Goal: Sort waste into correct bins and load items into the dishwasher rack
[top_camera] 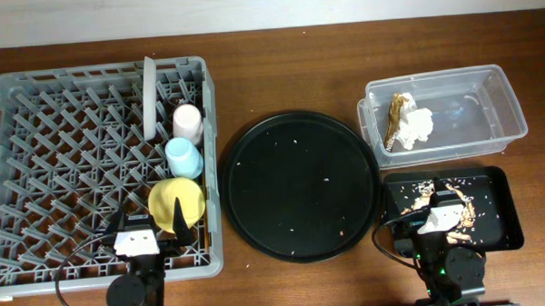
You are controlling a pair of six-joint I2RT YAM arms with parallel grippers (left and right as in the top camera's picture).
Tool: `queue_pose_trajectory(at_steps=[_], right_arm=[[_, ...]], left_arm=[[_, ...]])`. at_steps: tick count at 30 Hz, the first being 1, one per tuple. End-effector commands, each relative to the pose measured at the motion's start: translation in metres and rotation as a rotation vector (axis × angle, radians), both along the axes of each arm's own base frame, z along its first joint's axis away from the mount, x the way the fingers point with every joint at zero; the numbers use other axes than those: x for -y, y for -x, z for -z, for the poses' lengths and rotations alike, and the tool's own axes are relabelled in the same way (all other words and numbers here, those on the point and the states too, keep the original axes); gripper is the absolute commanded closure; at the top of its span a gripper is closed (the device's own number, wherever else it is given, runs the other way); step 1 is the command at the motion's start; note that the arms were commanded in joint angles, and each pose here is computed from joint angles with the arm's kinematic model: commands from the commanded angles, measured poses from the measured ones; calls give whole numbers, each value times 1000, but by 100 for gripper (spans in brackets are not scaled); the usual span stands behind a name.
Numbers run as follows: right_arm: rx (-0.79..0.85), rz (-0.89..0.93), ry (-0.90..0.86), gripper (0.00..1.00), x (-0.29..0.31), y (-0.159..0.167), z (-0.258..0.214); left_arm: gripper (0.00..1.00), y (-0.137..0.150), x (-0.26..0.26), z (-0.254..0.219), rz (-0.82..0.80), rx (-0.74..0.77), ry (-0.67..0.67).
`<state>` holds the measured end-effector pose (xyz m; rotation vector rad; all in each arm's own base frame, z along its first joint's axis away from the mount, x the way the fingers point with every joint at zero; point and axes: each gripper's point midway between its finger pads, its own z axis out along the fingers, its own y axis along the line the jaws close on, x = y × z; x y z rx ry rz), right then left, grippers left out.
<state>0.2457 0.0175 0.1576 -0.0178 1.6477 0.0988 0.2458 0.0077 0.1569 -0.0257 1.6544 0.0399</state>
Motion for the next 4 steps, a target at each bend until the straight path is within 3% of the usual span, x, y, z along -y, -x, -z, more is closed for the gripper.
queue_pose_trajectory(at_steps=[1,4], right_arm=[[-2,13,-7,1,2,0,2],[-2,13,-7,1,2,0,2]], left_arm=[[1,0,-1,0,-8,2,-17],[0,0,-1,0,-7,2,-17]])
